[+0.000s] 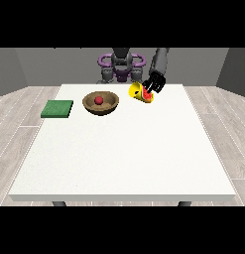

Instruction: Pick the cup and pour the ball into the bowl, then pick the bowl and place it on the pad

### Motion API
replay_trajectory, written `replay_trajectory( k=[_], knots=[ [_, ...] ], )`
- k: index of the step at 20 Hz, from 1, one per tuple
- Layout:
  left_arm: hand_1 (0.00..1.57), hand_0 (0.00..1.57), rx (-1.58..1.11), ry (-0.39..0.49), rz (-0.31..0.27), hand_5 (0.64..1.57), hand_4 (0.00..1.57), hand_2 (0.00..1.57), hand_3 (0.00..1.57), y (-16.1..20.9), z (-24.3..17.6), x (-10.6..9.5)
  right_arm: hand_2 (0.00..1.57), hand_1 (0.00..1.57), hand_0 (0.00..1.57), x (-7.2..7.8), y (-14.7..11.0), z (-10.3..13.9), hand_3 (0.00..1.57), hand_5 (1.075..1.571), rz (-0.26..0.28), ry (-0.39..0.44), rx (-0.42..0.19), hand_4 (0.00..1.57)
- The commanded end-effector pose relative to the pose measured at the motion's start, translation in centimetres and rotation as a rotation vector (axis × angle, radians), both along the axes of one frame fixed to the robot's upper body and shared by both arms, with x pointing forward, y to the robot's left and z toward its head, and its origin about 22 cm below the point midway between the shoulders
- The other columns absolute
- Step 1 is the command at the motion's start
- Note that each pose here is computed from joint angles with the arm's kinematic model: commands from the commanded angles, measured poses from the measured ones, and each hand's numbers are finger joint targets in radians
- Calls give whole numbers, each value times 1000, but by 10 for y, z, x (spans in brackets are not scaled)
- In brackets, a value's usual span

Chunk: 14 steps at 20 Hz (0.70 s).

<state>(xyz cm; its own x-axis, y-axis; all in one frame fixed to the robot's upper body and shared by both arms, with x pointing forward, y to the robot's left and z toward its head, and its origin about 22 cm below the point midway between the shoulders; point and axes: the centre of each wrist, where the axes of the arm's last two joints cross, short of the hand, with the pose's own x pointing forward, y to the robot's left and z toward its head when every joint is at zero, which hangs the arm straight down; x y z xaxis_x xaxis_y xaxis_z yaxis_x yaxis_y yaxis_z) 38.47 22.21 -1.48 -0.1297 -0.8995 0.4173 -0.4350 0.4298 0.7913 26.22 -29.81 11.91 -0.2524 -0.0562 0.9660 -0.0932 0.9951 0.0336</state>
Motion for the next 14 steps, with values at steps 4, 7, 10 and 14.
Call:
replay_trajectory(
  k=[4, 7, 10, 14],
  knots=[
    [1370, 1370, -643, -69, -126, 1547, 1245, 1571, 1571, -38, 15, -6, 0, 0, 0, -4, 6, 6, 0, 1565, -15, -32, 19, 448],
    [1219, 1219, -882, -121, -259, 1560, 701, 1389, 1062, -30, 33, -1, 0, 0, 0, -2, 11, 5, 56, 1565, -39, -28, 34, 477],
    [409, 409, -1026, -220, -376, 1569, 262, 0, 0, 10, 37, -2, 0, 0, 0, -8, 22, 8, 0, 1564, -51, -28, 33, 528],
    [0, 0, -1080, -267, -535, 1559, 0, 0, 0, 65, 50, 1, 0, 0, 0, -10, 52, 27, 0, 1566, -83, -109, 32, 499]
  ],
)
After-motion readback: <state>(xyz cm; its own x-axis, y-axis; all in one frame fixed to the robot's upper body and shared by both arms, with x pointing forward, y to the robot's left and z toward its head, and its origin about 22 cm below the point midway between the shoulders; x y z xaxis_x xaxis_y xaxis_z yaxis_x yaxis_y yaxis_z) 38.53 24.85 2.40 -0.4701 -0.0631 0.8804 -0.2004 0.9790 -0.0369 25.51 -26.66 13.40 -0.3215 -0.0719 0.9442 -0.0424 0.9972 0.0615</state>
